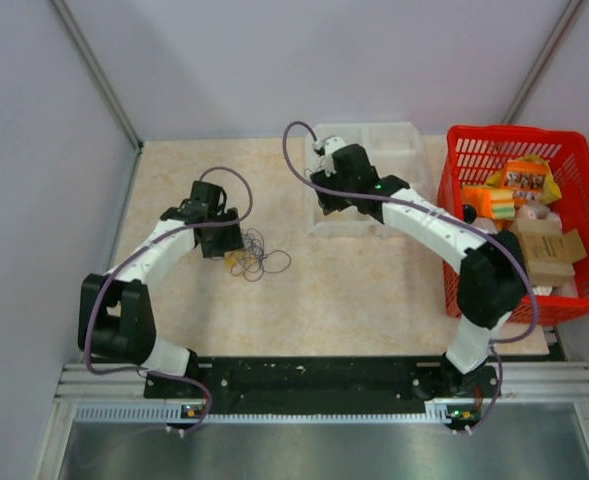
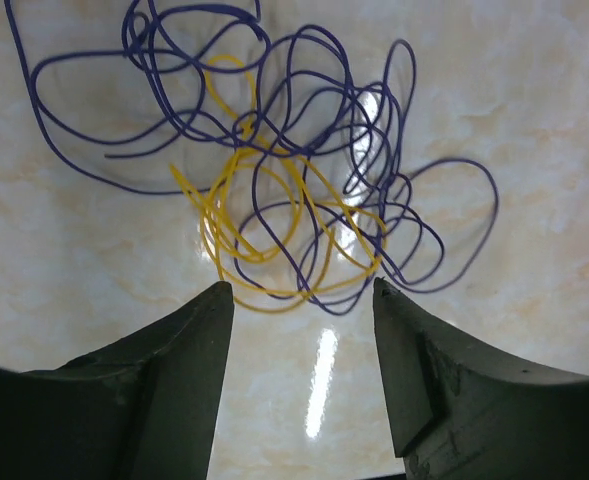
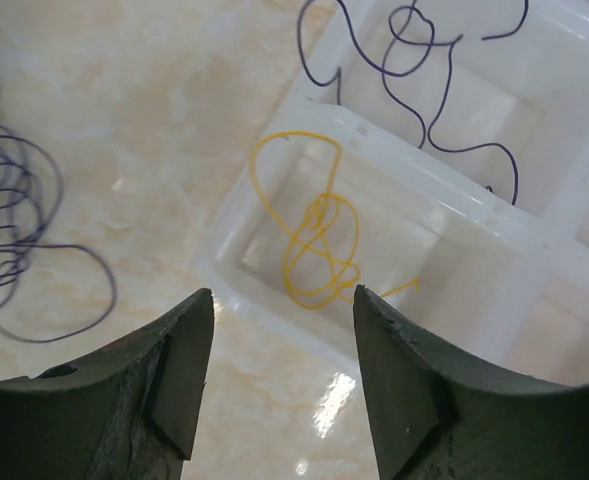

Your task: Untangle the cables

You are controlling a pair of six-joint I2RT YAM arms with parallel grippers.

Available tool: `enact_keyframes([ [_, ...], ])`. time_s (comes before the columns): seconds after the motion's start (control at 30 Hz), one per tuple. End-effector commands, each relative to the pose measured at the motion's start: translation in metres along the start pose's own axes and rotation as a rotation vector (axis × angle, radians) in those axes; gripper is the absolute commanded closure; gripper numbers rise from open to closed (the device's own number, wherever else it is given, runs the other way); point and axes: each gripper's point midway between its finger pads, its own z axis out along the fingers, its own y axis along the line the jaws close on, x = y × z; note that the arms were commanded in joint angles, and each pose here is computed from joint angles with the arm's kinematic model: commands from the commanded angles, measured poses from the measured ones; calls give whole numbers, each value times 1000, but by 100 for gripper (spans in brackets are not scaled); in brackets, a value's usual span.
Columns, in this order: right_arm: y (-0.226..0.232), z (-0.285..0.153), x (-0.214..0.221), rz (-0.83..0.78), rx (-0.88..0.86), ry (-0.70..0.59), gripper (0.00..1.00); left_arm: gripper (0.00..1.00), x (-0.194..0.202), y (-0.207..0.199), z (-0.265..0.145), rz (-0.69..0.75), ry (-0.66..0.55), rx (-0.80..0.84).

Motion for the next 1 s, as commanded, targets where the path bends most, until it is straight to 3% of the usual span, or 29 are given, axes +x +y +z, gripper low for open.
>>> enact_keyframes([
  [0.0, 31, -53, -37, 74, -132, -147, 42, 41, -14, 11, 16, 98, -9, -126],
  [0.17, 45, -63, -17, 64, -161, -129, 43, 44, -15, 11, 32, 134, 9, -189],
  [0.3, 51, -69, -10, 87, -199, -129, 43, 64, -14, 4, 29, 150, -2, -212],
  [0.43, 71, -65, -5, 113, -275, -123, 43, 86, -23, 3, -5, 151, -109, -229],
  [0.47, 78, -64, -5, 122, -306, -125, 43, 98, -26, 4, -15, 149, -137, -233],
  [0.5, 85, -62, -3, 136, -337, -120, 43, 100, -30, 4, -27, 140, -164, -233],
  [0.63, 109, -67, -9, 210, -469, -134, 36, 100, -59, -10, -106, 126, -321, -183],
  [0.77, 119, -84, -29, 231, -543, -197, 21, 100, -97, -35, -233, 113, -596, -53],
  [0.8, 119, -89, -37, 230, -551, -213, 19, 100, -105, -43, -276, 100, -674, -3],
  [0.97, 140, -130, -75, 178, -725, -344, 14, 100, -116, -85, -391, 123, -941, 301],
])
